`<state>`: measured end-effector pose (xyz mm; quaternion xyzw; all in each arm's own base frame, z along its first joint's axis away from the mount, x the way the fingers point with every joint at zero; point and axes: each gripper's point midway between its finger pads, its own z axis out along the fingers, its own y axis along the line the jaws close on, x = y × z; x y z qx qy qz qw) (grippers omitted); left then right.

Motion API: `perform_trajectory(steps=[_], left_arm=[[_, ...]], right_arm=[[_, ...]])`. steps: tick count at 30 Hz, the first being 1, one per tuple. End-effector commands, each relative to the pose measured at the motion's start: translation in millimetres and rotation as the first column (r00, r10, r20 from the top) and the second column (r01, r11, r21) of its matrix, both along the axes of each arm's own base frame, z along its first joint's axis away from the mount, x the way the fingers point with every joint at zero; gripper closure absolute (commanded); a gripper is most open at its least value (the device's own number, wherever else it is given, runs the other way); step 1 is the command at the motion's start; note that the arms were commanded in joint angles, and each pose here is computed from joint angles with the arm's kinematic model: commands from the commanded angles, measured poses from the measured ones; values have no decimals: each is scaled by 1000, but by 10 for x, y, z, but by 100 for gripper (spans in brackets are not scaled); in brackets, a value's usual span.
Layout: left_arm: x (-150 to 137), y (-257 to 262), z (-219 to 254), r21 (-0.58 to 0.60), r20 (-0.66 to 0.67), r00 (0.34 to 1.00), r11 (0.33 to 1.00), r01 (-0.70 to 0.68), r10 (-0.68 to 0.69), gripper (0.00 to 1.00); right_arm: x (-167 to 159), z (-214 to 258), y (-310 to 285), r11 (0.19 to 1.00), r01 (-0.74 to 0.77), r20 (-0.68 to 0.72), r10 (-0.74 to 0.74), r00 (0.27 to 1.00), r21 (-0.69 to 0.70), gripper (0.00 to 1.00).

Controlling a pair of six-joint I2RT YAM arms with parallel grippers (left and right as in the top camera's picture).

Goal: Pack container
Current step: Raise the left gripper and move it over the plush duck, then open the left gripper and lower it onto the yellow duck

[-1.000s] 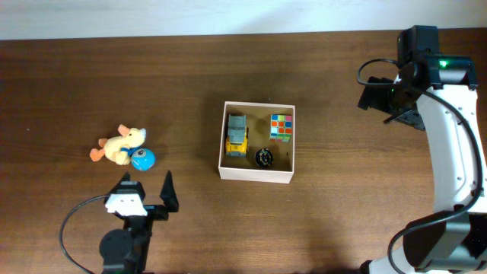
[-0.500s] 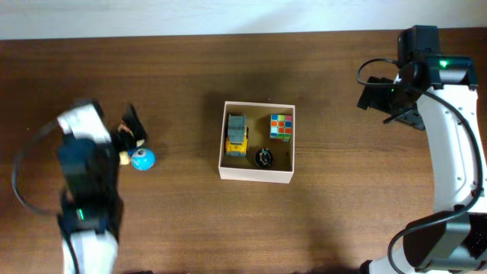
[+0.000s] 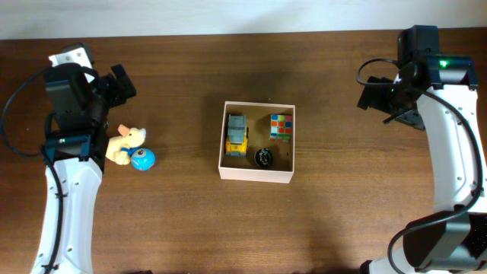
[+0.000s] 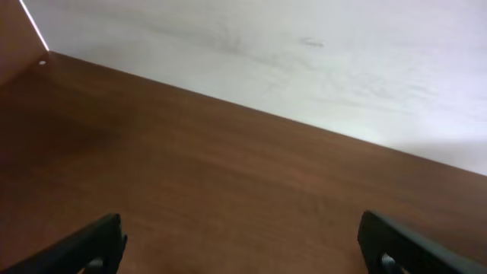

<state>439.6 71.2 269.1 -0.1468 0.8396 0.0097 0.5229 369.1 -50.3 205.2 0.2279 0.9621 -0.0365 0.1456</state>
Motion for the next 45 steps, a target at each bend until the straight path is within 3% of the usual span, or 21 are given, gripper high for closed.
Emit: perform_trajectory(steps=[1,10,16,25,31,37,45], left_arm=[[3,24,150,19,29,1000,1000,-3,2,1],[124,45,474,17,171,985,1000,-25,22,1],[82,196,459,-236,198,951,953,-190,239,1],[211,-111,412,-328,205,953,933,-147,222,1],[240,-310,264,-312,161,966,939,-145,203,1],[113,-261,4,-375,51,954,891,-257,296,1],[-132,-218,-363,-287,-121,945,901,-326,304,1]], right_arm=[[20,52,4,1000,7,17,-7,1000,-1,1],[20,52,4,1000,7,17,-7,1000,-1,1],[19,53,5,1000,7,17,-7,1000,-1,1],[19,51,5,1000,7,17,-7,1000,-1,1],[20,52,4,1000,7,17,-7,1000,-1,1],[19,53,5,1000,7,17,-7,1000,-1,1],[20,52,4,1000,7,17,-7,1000,-1,1]])
